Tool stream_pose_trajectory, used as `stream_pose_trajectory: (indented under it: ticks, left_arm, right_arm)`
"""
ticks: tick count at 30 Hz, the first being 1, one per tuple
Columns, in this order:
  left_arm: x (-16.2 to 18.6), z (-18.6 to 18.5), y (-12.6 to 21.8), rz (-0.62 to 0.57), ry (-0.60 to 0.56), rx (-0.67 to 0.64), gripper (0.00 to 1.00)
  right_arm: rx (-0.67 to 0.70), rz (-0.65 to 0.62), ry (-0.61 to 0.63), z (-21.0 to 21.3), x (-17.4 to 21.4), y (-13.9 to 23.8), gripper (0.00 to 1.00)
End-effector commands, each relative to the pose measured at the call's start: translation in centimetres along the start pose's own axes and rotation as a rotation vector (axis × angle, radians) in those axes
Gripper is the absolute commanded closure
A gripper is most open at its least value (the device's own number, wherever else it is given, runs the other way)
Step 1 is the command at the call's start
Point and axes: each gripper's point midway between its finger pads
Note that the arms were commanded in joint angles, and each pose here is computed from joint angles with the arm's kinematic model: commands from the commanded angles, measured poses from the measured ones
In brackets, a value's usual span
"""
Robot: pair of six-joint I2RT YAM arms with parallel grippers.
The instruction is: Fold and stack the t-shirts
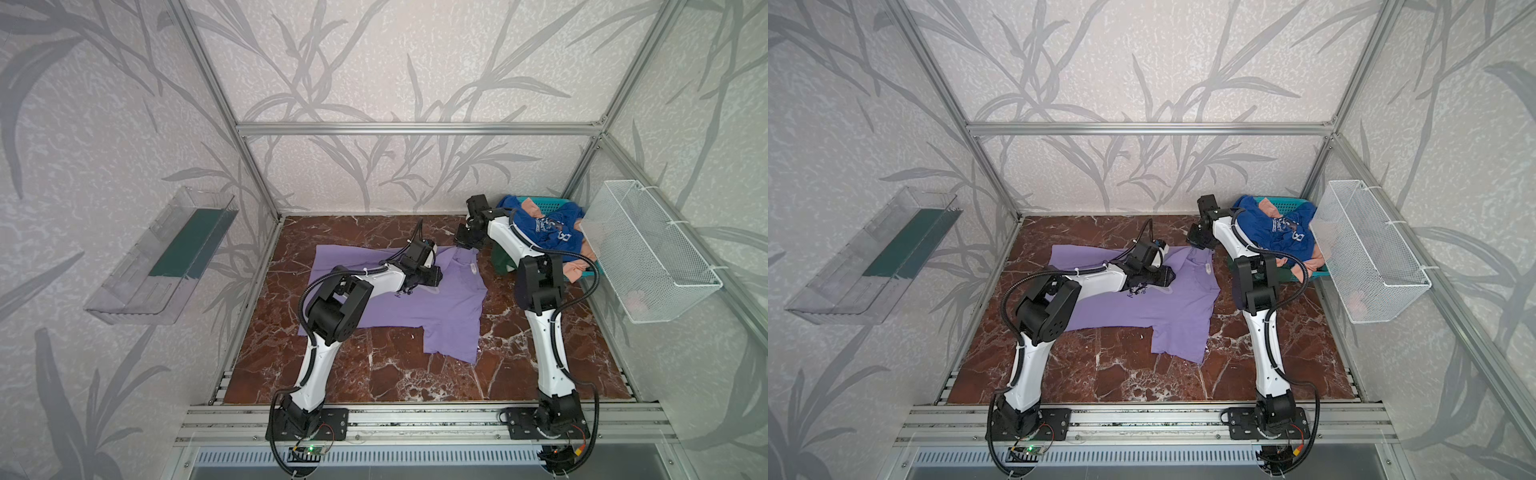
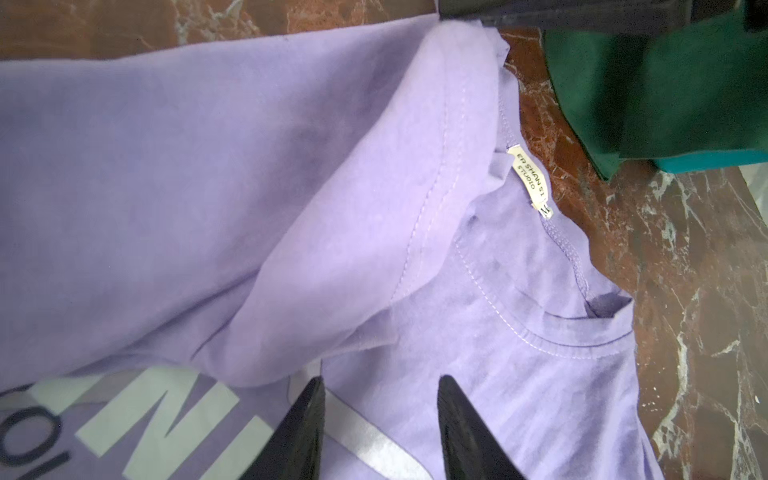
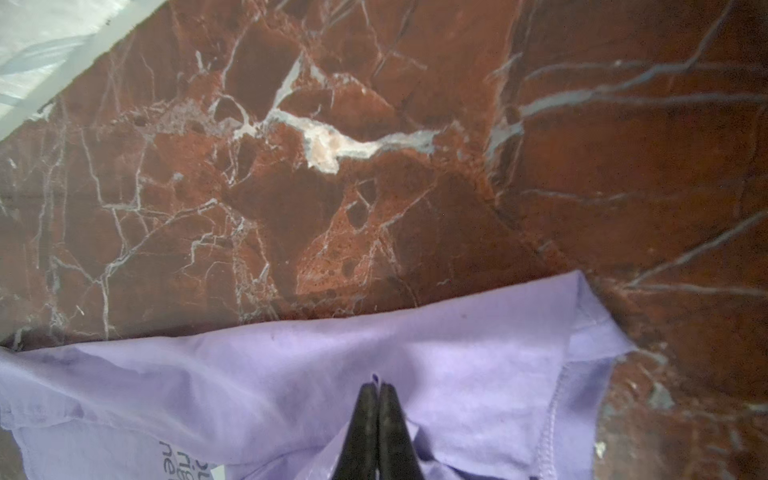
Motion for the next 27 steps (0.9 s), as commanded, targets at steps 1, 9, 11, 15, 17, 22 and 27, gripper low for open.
stream_pose_trajectory:
  ticks: [1,9,11,15,17,22,27]
  left_arm:
    - [0.3,-0.1,-0.8,0.031,0.004,-0.018,0.55]
    - [0.9,1.4,-1.8,0.128,0.039,-0.157,0.55]
    - [1.3,2.0,-1.9,0.157,0.051,-0.206,0.55]
    - [1.9,2.8,-1.9,0.201,0.059,-0.265,0.62]
    - [1.6,3.0,-1.8,0.204,0.063,-0.282,0.70]
    - [1.3,3.0,-1.6,0.194,0.077,-0.291,0.83]
    - [1.1,2.9,-1.7,0.188,0.079,-0.284,0.86]
  right_arm:
    - [-0.004,-0.004,0.012,0.2,-0.4,0.6,1.00]
    - [-0.015,0.006,0.000,-0.1,-0.6,0.5,1.00]
    - [-0.016,0.006,-0.001,-0.1,-0.6,0.5,1.00]
    - [-0.020,-0.001,0.002,-0.1,-0.7,0.6,1.00]
    - [-0.029,0.002,0.002,0.0,-0.7,0.6,1.00]
    - [-0.037,0.004,0.000,0.1,-0.6,0.6,1.00]
    - [-0.044,0.007,0.000,0.3,-0.6,0.8,1.00]
Point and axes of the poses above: each gripper's point midway between its finger pads, its own y axis back along the fingers, its own z axis along the line the jaws close on, x = y × z, and after that the axes turned 9 degrees about -y, right-handed
